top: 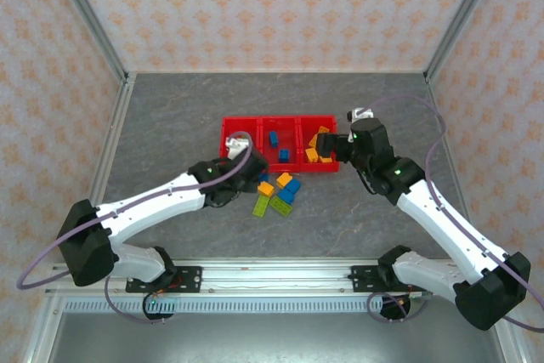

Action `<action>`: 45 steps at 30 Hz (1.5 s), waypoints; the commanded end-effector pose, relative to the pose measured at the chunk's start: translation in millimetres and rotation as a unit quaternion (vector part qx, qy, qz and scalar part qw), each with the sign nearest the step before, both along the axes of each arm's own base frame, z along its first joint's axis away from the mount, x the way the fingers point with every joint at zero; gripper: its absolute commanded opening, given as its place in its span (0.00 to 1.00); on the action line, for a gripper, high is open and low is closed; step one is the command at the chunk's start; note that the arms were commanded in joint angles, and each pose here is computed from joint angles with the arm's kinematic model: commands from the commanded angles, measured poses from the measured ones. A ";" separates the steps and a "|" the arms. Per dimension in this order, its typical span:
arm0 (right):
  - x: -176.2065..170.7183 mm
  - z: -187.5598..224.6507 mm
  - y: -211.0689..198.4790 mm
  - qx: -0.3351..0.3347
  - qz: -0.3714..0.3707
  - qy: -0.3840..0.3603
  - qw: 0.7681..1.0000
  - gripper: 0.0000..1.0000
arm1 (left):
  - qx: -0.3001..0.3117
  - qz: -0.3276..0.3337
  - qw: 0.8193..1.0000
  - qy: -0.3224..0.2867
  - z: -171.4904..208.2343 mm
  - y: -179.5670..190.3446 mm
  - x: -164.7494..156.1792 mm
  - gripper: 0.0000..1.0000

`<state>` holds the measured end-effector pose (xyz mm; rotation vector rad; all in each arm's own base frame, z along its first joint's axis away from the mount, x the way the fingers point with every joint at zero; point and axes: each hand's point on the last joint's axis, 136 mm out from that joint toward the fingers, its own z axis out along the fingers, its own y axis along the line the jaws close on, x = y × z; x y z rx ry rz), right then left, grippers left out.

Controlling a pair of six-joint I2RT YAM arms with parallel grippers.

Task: Sort the legos into containers by color
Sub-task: Place the lego in the container.

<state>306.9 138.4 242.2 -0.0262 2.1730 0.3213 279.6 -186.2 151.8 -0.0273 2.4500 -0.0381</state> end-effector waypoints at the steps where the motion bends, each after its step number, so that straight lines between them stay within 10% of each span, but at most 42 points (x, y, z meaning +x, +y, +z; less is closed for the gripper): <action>1: 2.9 19.0 -1.4 0.009 -0.009 -0.027 1.000 1.00 | -0.001 0.068 0.997 -0.039 20.3 18.8 25.6 0.16; 27: -2.4 15.5 -10.3 -0.007 -0.016 -0.033 0.999 1.00 | 0.021 0.157 0.987 0.027 -54.2 23.7 134.2 0.15; 45: -0.4 18.0 -8.4 -0.007 -0.014 -0.034 0.999 1.00 | 0.046 0.191 0.981 -0.005 -43.4 43.8 132.5 0.48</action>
